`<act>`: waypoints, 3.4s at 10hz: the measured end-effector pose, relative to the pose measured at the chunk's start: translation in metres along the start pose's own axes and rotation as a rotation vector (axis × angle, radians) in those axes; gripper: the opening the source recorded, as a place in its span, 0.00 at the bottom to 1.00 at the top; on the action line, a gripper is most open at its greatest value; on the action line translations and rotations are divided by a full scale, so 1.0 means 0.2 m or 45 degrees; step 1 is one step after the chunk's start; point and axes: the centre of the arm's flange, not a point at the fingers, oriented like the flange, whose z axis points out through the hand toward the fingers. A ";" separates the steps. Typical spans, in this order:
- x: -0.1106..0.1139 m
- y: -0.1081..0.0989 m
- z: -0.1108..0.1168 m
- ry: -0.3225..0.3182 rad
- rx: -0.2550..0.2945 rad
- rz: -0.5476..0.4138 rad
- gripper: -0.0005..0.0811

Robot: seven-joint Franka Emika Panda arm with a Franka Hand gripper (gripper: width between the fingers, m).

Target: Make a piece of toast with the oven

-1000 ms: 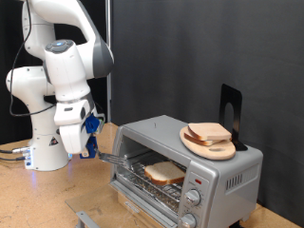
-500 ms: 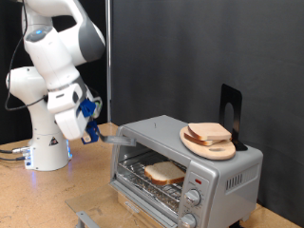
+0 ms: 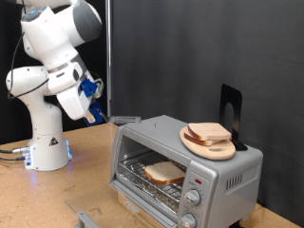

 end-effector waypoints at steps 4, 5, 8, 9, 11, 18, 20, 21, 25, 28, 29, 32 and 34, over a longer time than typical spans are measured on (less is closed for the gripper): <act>0.07 -0.21 0.01 0.119 0.138 -0.075 0.54; 0.10 -0.30 0.02 0.138 0.136 -0.104 0.54; 0.14 -0.53 0.09 0.157 0.089 -0.134 0.54; 0.15 -0.62 0.12 0.159 0.081 -0.142 0.54; 0.16 -0.78 0.19 0.150 0.061 -0.155 0.54; 0.12 -0.93 0.57 0.066 -0.053 -0.138 0.54; 0.10 -0.93 0.68 0.050 -0.080 -0.127 0.54; 0.10 -0.92 0.71 0.051 -0.087 -0.126 0.64; 0.12 -0.92 0.72 0.087 -0.093 -0.156 0.95; 0.13 -0.92 0.69 0.120 -0.069 -0.196 0.99; 0.13 -0.93 0.66 0.139 -0.057 -0.203 0.99; 0.13 -0.94 0.53 0.171 -0.006 -0.189 0.99; 0.13 -0.93 0.42 0.176 0.035 -0.177 0.99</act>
